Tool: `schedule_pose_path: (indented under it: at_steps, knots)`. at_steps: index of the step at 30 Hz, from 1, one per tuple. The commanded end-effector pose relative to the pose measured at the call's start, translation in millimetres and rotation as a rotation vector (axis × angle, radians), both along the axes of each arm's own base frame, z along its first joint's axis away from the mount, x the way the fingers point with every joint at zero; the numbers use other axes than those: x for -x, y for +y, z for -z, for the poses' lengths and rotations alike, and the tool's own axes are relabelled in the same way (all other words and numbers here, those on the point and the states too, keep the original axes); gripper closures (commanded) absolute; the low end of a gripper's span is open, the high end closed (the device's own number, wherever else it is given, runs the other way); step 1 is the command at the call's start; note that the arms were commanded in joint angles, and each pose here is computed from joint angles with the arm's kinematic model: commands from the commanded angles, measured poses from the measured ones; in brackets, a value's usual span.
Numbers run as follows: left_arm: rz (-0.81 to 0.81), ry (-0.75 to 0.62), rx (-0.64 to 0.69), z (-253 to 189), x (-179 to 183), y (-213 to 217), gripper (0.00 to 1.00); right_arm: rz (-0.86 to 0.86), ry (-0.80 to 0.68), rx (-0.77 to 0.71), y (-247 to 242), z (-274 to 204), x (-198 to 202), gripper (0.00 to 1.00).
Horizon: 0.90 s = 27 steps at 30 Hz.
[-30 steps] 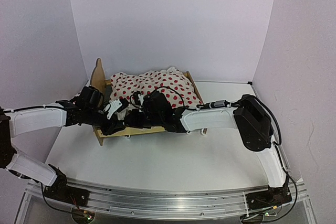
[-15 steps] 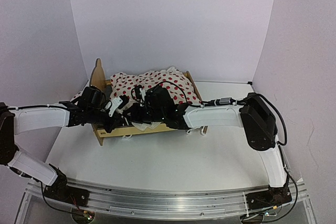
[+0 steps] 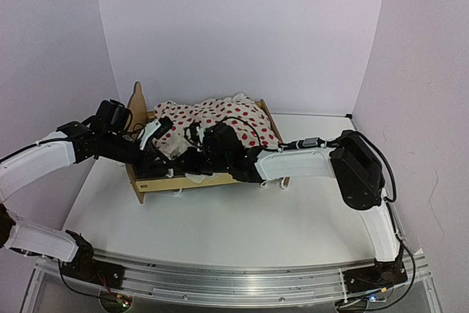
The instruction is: Set up the pet bed
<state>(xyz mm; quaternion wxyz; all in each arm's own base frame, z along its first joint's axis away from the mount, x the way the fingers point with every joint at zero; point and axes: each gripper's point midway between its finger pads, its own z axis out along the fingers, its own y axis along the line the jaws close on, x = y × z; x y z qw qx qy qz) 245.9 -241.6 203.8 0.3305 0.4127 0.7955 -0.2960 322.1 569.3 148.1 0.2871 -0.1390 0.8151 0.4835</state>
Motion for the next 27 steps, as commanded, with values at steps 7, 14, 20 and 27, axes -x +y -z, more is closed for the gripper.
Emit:
schedule_pose_path:
  at_steps: [7, 14, 20, 27]
  knots:
    - [0.120, 0.287, 0.033, 33, 54, -2, 1.00, 0.016, 0.018, 0.025, -2, 21, -7, 1.00]
    - [-0.077, 0.269, -0.113, 61, 14, 11, 1.00, 0.000, 0.012, 0.024, -6, 12, -2, 1.00]
    - [-0.108, 0.131, -0.258, 71, -4, 32, 0.75, -0.006, -0.044, 0.054, -21, -11, 11, 0.96]
    - [0.497, -0.163, -0.266, 43, 77, 39, 0.24, -0.047, -0.052, 0.149, -50, -23, 36, 0.81]
